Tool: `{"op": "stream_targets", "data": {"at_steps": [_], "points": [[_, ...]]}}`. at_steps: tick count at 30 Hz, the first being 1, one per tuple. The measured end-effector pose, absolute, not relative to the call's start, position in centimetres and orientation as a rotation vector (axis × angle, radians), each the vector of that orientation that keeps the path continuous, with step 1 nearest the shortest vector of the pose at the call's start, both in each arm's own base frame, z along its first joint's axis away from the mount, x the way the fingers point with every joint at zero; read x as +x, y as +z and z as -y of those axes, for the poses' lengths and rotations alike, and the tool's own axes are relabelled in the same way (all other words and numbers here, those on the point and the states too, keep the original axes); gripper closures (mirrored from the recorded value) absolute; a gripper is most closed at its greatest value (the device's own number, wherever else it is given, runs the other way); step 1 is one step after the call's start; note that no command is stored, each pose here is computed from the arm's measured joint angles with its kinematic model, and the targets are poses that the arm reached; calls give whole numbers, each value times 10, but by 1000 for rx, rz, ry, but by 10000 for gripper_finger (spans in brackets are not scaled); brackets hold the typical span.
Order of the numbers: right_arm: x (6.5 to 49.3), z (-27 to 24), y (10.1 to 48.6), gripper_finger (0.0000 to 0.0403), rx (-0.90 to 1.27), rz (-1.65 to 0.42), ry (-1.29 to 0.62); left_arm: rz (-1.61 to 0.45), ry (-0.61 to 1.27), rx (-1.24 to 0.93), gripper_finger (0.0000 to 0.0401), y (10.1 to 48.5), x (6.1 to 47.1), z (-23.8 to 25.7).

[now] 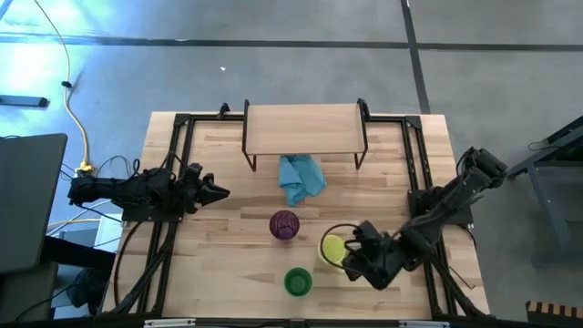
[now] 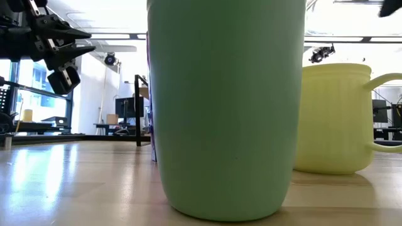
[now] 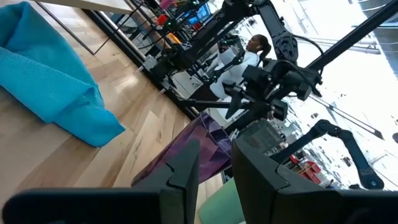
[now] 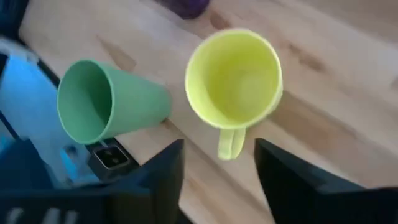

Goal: Stack small to large cups/mugs on shelf
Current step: Put the light green mug on the shelf

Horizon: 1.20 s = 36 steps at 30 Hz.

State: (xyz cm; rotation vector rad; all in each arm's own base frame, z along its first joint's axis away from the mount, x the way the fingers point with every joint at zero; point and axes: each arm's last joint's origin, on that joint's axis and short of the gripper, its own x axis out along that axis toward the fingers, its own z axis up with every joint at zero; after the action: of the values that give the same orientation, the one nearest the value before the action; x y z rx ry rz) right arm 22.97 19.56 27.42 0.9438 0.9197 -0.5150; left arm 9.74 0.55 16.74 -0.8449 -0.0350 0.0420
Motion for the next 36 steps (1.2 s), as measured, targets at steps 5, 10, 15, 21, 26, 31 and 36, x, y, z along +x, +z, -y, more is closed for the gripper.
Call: {"op": "stream_targets", "data": {"at_steps": [5, 10, 15, 21, 26, 31, 36], "points": [[231, -219, 257, 165, 1082, -913, -568, 34, 42, -833, 318, 167, 97, -5], [249, -235, 233, 173, 1131, -927, -547, 33, 39, -833, 318, 167, 97, -5], [258, -234, 222, 207, 1105, -931, -559, 29, 32, -840, 318, 167, 97, -5], [257, -234, 222, 241, 1074, -974, -543, 24, 17, -845, 318, 167, 97, -5], [257, -232, 223, 246, 1012, -996, -510, 23, 14, -868, 318, 167, 97, -5], [254, -214, 233, 245, 956, -1012, -560, 24, 14, -872, 318, 167, 97, -5], [249, -187, 245, 245, 853, -1028, -626, 25, 15, -895, 318, 168, 97, -5]]}}
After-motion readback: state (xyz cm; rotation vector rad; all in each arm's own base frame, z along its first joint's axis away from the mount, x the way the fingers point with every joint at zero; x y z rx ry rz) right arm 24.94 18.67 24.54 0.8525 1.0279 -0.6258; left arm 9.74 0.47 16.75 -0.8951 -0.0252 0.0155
